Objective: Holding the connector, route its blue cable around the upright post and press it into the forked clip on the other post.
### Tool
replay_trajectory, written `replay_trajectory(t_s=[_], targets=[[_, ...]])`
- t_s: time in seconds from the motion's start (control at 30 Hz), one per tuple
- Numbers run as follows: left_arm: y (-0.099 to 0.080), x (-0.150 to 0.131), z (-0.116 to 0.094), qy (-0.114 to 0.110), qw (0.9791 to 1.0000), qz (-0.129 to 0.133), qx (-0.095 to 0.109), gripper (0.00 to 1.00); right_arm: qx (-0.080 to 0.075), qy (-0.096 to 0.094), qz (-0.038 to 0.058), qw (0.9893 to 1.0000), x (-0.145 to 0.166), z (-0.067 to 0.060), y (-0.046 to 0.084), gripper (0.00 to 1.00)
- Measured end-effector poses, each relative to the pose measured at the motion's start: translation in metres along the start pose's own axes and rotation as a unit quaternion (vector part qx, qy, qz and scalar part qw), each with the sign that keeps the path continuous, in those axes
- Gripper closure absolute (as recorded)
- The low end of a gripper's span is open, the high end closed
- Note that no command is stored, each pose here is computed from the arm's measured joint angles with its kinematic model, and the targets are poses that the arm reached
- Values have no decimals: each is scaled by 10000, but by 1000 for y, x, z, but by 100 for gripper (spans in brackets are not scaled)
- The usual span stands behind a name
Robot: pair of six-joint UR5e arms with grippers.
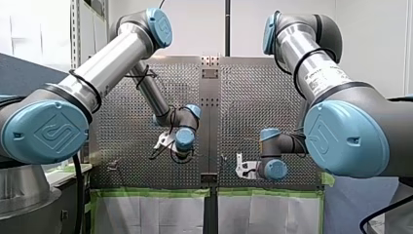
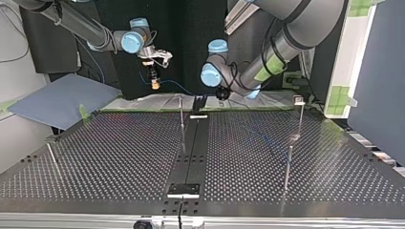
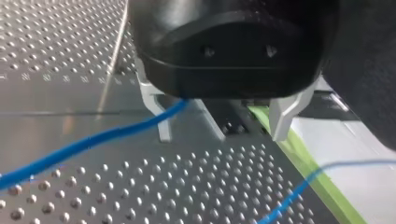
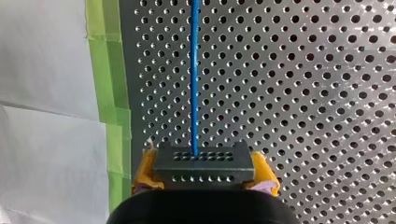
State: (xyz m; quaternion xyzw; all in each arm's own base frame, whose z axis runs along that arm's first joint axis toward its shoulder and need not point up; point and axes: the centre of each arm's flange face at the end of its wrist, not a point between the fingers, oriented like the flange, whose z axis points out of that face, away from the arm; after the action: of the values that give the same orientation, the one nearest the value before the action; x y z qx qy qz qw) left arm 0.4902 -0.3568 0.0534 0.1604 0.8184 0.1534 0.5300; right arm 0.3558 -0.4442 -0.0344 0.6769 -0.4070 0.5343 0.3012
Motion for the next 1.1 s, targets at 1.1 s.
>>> replay_trajectory(t_s=[1.1], targets=[[-46, 9, -16, -495, 9829, -1526, 905, 0, 741, 46, -15, 9972, 6, 6, -14, 100]])
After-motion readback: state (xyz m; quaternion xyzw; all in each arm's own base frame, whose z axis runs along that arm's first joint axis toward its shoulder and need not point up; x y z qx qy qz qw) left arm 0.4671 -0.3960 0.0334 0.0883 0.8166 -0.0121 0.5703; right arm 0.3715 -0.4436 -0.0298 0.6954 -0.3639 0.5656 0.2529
